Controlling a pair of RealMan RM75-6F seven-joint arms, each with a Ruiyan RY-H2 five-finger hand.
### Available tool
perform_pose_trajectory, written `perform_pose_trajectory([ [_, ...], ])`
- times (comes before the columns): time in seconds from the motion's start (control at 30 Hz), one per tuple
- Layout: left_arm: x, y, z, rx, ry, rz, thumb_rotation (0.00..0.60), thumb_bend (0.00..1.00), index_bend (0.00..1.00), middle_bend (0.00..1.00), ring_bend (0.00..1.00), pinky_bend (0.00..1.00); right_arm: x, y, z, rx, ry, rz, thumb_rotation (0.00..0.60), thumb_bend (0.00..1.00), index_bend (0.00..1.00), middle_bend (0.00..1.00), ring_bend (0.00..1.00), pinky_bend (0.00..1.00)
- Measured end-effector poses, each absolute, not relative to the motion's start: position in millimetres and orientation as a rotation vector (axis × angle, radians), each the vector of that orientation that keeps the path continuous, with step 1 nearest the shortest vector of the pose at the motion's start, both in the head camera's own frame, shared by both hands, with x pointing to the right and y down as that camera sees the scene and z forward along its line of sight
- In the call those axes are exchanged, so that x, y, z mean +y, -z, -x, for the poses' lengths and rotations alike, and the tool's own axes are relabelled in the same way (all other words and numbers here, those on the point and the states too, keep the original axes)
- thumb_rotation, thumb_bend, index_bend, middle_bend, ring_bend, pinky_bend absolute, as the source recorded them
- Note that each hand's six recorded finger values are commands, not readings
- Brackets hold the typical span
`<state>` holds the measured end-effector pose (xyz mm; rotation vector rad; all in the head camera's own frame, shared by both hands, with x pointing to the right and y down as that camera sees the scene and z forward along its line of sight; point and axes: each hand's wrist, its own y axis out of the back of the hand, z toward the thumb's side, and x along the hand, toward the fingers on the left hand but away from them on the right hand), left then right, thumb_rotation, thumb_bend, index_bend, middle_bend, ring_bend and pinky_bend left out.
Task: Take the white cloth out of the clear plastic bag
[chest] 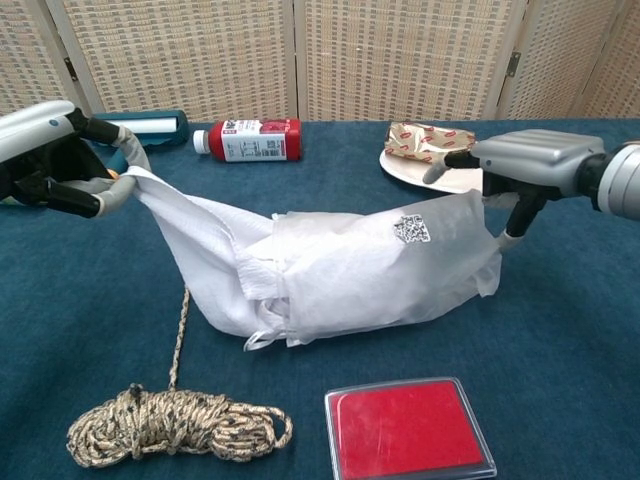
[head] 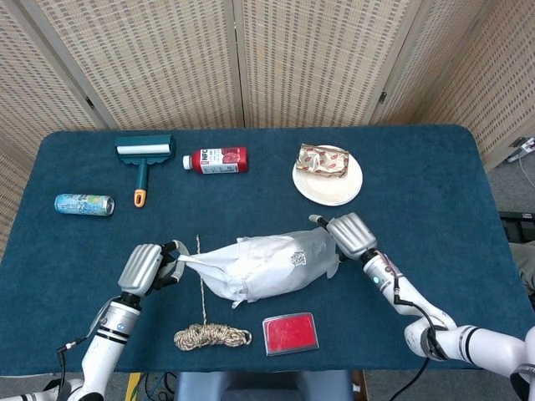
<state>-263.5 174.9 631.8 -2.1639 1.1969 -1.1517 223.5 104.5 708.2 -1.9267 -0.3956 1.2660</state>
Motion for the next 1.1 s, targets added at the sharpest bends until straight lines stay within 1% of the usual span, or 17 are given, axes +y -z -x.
perform_pose_trajectory([
  [0.03,174.8,-631.8,263.5,1.197,1.152,2.164,0.6,0.78,0.72,1.0,0.88,0.93,104.3,-709.5,-223.4,-0.396,-1.275,1.937,0.6,0.34,0.46,1.0,1.0,1.0],
  [0.17,174.5,-632.0,264.5,1.196,1.155,2.161,0.6,0.78,0.72,1.0,0.88,0.93,103.5,-712.1,-226.9,-0.399,-1.296,1.937,0.6,0.53,0.62,1.0,1.0,1.0],
  [0.33,173.1,-632.2,270.8,1.202,1.168,2.145,0.6,0.78,0.72,1.0,0.88,0.93,101.2,-712.6,-239.7,-0.417,-1.33,1.92,0.6,0.69,0.7,1.0,1.0,1.0],
  [0.4,172.9,-632.4,274.5,1.205,1.177,2.136,0.6,0.78,0.72,1.0,0.88,0.93,99.9,-711.5,-245.7,-0.425,-1.343,1.911,0.6,0.73,0.72,1.0,1.0,1.0],
  [0.53,173.9,-633.5,285.4,1.213,1.205,2.114,0.6,0.78,0.72,1.0,0.88,0.93,96.5,-707.3,-262.5,-0.45,-1.377,1.885,0.6,0.77,0.74,1.0,1.0,1.0],
  [0.93,172.4,-633.7,332.0,1.258,1.311,2.006,0.6,0.78,0.72,1.0,0.88,0.93,90.9,-687.5,-325.4,-0.543,-1.497,1.781,0.6,0.77,0.74,1.0,1.0,1.0],
  [1.1,173.5,-633.3,341.9,1.25,1.332,1.98,0.6,0.78,0.72,1.0,0.88,0.93,90.7,-681.1,-344.6,-0.572,-1.542,1.743,0.6,0.78,0.74,1.0,1.0,1.0],
])
